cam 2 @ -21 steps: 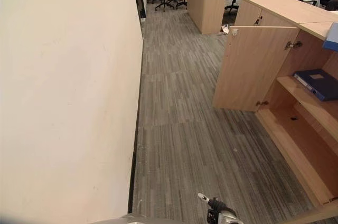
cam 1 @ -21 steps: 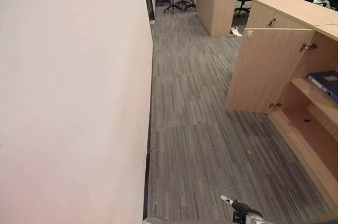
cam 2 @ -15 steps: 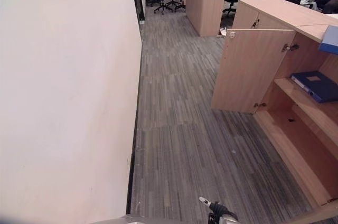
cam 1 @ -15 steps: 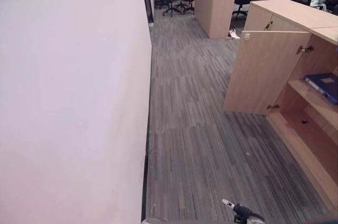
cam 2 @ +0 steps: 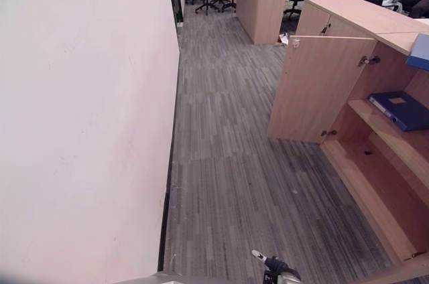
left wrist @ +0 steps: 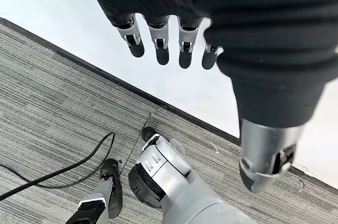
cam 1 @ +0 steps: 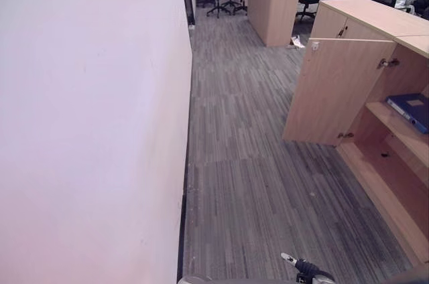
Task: Put the empty folder in the office cabinet
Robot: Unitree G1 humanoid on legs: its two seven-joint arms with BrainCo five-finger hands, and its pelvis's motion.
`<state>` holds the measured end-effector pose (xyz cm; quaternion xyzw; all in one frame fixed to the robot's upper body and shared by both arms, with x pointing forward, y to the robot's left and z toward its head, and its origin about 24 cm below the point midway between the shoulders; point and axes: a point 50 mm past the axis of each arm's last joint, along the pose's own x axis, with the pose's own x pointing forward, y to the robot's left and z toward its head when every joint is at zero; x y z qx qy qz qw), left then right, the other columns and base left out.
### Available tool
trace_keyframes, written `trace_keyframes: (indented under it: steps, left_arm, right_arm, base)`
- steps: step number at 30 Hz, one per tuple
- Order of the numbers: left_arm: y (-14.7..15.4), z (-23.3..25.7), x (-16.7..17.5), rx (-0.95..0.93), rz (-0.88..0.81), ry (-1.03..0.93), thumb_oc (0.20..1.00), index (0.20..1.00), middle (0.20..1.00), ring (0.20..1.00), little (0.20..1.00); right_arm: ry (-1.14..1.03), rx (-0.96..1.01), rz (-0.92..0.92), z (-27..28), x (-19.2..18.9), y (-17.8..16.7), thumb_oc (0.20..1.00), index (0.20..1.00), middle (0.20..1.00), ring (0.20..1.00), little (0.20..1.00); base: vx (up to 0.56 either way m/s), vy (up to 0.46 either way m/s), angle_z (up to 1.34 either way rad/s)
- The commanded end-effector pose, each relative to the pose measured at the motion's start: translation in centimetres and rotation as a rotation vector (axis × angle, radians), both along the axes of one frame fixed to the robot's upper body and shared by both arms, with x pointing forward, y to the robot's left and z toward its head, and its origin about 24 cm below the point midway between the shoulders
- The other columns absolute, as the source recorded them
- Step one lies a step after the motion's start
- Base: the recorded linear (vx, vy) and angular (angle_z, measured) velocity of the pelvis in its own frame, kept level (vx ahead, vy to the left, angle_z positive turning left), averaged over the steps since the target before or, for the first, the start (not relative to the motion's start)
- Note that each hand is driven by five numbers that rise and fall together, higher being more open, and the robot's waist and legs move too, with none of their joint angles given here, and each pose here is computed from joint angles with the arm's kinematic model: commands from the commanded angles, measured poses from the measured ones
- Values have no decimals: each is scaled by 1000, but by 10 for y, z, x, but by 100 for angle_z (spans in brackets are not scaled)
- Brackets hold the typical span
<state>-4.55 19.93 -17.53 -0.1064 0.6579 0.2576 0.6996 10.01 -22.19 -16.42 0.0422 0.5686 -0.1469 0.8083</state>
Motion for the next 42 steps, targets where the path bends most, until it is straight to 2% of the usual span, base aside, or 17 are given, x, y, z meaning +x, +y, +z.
trace_keyframes:
  steps: [1, 10, 17, 26, 29, 42]
  left_arm:
    - [-4, 0, -4, 4, -56, 17, 1000, 1000, 1000, 1000, 1000]
    - [0, 0, -3, 13, -23, 20, 1000, 1000, 1000, 1000, 1000]
    - [11, 0, 21, 70, -12, -52, 1000, 1000, 1000, 1000, 1000]
    - [16, 2, 16, 83, 8, -36, 1000, 1000, 1000, 1000, 1000]
    - [9, 1, 1, 56, 8, 5, 1000, 1000, 1000, 1000, 1000]
    - [4, 4, -24, 19, -48, 91, 1000, 1000, 1000, 1000, 1000]
  right_arm:
    - [-46, -11, -36, 5, 18, -3, 1000, 1000, 1000, 1000, 1000]
    - [-53, -3, -21, 6, 22, 1, 1000, 1000, 1000, 1000, 1000]
    - [-91, -38, -31, 12, 37, -8, 1000, 1000, 1000, 1000, 1000]
    - [-115, -69, -36, 16, 45, -13, 1000, 1000, 1000, 1000, 1000]
    - [-100, -60, -62, 13, 38, -11, 1000, 1000, 1000, 1000, 1000]
    - [-71, -23, -107, 8, 26, -5, 1000, 1000, 1000, 1000, 1000]
  base:
    - [0, 0, 0]
    - [48, -21, 6]
    - [5, -46, 25]
    - [82, 103, -7]
    - [115, 236, -15]
    - [83, 276, -3]
